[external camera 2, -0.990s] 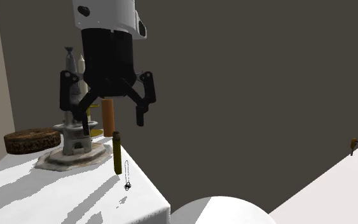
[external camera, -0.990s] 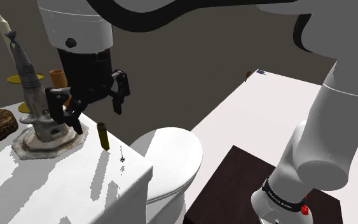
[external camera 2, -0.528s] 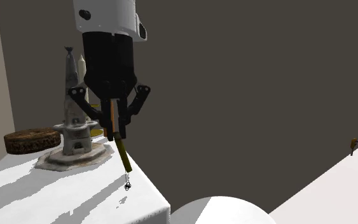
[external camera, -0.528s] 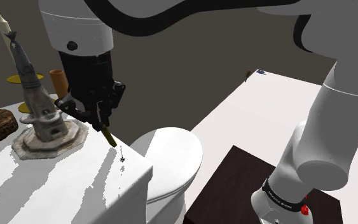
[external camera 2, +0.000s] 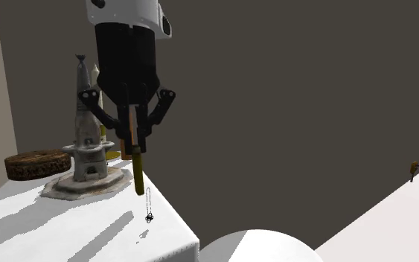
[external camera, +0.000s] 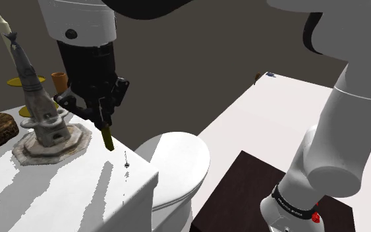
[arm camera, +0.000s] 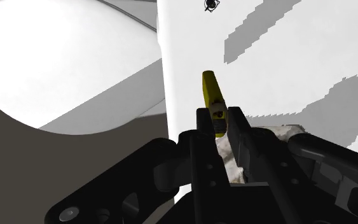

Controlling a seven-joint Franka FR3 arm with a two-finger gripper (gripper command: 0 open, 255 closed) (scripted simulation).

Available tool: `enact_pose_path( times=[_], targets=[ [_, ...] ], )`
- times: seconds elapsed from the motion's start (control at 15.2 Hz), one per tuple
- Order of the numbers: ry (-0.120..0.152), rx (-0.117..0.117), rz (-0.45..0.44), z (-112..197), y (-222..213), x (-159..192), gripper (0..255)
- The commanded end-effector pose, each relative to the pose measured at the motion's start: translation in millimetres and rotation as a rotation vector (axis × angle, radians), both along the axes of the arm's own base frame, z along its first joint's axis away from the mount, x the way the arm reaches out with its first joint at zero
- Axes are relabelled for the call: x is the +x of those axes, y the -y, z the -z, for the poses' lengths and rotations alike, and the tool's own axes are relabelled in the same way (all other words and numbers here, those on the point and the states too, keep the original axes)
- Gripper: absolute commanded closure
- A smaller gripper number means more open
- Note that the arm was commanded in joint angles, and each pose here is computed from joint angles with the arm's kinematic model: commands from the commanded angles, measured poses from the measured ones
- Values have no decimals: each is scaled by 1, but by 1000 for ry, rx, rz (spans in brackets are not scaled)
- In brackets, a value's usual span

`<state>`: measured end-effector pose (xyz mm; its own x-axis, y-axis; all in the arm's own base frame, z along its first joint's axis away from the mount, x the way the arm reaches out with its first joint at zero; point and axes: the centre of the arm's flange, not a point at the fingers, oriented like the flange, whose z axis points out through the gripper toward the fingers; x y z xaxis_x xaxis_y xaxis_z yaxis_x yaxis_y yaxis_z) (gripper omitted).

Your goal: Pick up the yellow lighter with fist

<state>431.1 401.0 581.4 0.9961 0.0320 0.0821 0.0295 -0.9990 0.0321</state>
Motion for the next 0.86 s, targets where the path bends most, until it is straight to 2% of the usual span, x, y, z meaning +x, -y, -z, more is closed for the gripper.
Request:
enact_pose_path(
  times=[0.0, 0.66, 0.79],
  targets=[
    [0, 0, 0, -10, 0, 0, 255],
    [0, 0, 0, -63, 0, 0, 255],
    [0, 0, 0, -64, 0, 0, 255]
  ],
)
